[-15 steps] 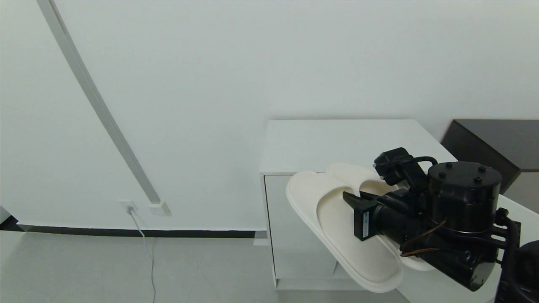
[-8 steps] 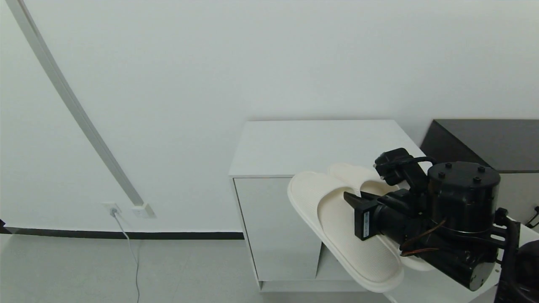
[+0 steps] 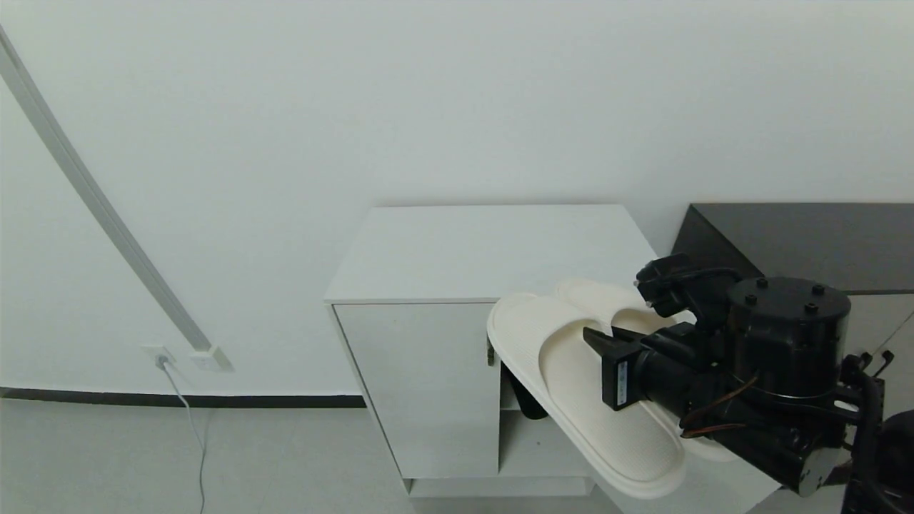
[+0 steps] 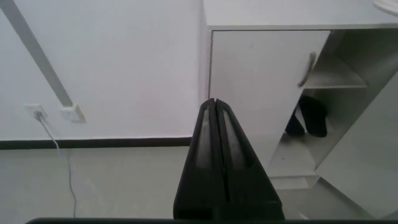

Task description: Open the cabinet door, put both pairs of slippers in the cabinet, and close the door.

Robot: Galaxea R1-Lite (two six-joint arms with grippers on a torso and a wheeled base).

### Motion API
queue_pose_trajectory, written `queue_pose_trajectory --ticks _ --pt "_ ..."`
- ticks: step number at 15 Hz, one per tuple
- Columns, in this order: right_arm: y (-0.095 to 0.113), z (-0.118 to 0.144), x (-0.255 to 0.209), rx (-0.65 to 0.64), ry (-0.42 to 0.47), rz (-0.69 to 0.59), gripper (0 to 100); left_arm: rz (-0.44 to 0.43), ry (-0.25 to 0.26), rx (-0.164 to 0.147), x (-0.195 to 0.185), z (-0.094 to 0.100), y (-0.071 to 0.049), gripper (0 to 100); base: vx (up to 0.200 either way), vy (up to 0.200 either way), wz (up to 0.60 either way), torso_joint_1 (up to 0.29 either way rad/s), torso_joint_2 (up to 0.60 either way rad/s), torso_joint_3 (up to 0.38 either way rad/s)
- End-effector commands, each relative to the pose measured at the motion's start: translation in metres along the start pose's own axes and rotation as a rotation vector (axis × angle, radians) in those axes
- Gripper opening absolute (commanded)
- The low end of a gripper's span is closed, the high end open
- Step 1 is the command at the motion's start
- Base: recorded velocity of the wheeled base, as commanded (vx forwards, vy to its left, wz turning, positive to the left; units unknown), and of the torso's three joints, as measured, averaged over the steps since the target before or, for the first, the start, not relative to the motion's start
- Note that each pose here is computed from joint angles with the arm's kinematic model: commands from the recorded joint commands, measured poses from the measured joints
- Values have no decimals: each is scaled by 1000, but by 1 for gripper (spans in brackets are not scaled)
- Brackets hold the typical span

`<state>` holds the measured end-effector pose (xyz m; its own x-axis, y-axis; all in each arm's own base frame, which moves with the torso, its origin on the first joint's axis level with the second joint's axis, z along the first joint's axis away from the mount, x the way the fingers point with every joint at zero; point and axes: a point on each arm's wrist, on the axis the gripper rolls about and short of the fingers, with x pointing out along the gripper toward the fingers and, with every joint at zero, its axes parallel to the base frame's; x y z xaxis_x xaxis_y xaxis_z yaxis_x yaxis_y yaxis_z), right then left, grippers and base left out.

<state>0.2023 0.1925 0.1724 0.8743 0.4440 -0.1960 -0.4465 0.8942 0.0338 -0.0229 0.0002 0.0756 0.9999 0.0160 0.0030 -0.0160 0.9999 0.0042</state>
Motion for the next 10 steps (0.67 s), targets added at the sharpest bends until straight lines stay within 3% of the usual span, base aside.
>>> queue_pose_trajectory --ticks 1,2,10 --pt "0 1 -1 1 -3 1 0 1 1 0 0 0 0 0 0 -200 0 -2 2 2" --pt "0 0 -1 1 -3 1 0 1 1 -1 0 0 0 0 0 -200 0 12 2 7" --pt "-1 -3 -2 -9 3 2 0 -4 1 2 0 0 0 0 0 0 0 0 0 0"
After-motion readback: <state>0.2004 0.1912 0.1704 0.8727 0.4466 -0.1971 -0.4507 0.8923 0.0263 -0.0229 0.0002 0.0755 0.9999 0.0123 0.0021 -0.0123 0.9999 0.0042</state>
